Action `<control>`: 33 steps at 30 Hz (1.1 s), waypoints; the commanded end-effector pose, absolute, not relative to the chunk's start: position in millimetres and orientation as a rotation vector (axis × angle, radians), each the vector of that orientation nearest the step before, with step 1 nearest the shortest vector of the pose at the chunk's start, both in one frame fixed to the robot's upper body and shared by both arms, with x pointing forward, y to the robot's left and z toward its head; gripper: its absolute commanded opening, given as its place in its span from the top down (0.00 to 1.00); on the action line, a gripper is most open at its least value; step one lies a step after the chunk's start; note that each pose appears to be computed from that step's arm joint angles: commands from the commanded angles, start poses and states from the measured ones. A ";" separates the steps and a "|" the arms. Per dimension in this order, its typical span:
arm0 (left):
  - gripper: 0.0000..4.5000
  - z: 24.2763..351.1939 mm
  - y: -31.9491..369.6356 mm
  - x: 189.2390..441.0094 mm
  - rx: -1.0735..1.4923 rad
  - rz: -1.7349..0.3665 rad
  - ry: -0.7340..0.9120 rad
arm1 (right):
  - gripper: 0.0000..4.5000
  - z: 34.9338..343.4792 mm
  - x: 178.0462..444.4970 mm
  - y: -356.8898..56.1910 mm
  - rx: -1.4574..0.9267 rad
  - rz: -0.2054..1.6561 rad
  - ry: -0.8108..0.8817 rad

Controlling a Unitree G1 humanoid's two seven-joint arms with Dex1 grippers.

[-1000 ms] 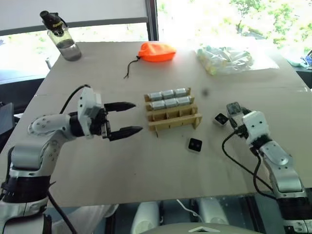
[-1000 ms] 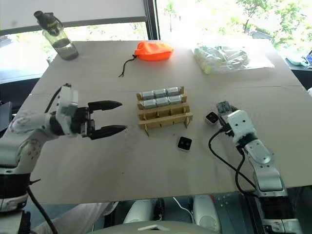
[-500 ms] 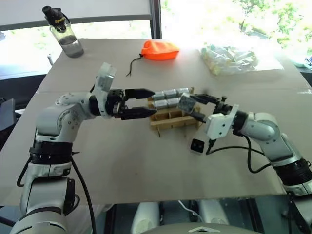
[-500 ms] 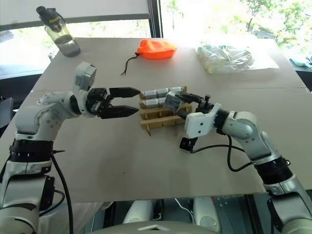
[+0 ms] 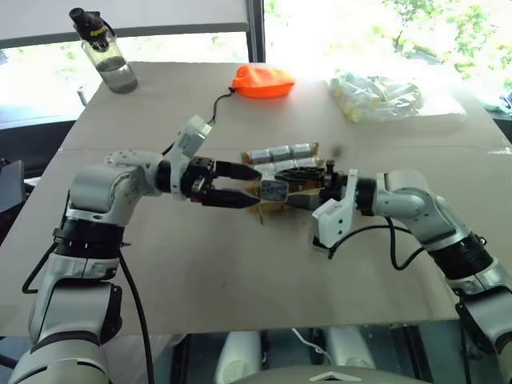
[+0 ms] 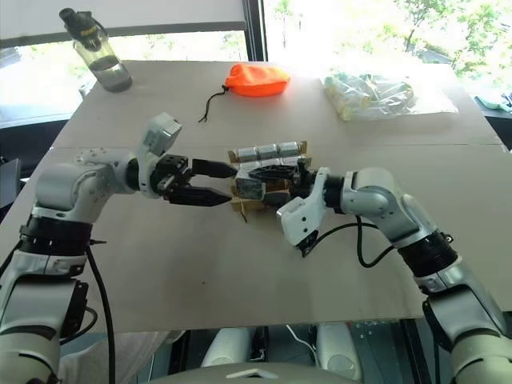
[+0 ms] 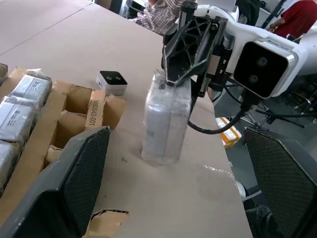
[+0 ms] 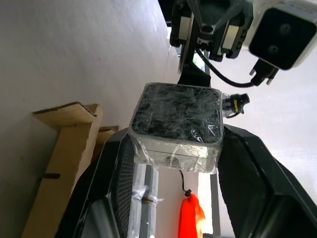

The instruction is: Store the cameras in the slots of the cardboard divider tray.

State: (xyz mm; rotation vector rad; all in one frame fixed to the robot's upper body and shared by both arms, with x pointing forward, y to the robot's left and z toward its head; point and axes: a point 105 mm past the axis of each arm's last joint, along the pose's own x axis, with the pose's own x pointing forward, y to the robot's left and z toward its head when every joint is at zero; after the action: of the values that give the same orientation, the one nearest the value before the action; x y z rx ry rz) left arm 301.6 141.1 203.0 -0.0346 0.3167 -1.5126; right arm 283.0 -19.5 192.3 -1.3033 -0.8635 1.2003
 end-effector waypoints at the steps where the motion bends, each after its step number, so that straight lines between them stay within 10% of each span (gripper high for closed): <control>1: 0.00 209.9 143.9 296.8 -0.027 -1.530 0.316 | 0.59 200.2 273.3 -10.6 -1.315 1.223 -0.934; 8: 0.00 208.4 145.0 297.2 -0.012 -1.532 0.342 | 0.59 196.9 266.6 2.7 -1.289 1.262 -0.950; 16: 0.69 204.8 147.6 294.8 0.026 -1.554 0.390 | 0.59 195.8 272.0 -1.1 -1.303 1.261 -0.926; 33: 0.69 200.8 148.3 296.0 0.065 -1.584 0.437 | 0.59 199.5 275.0 -1.3 -1.325 1.257 -0.935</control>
State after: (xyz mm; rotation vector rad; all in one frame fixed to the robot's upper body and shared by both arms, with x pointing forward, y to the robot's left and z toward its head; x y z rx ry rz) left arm 297.6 145.9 196.2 0.0414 0.4329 -1.5695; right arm 275.0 -1.1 180.9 -1.3123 -0.8680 1.3040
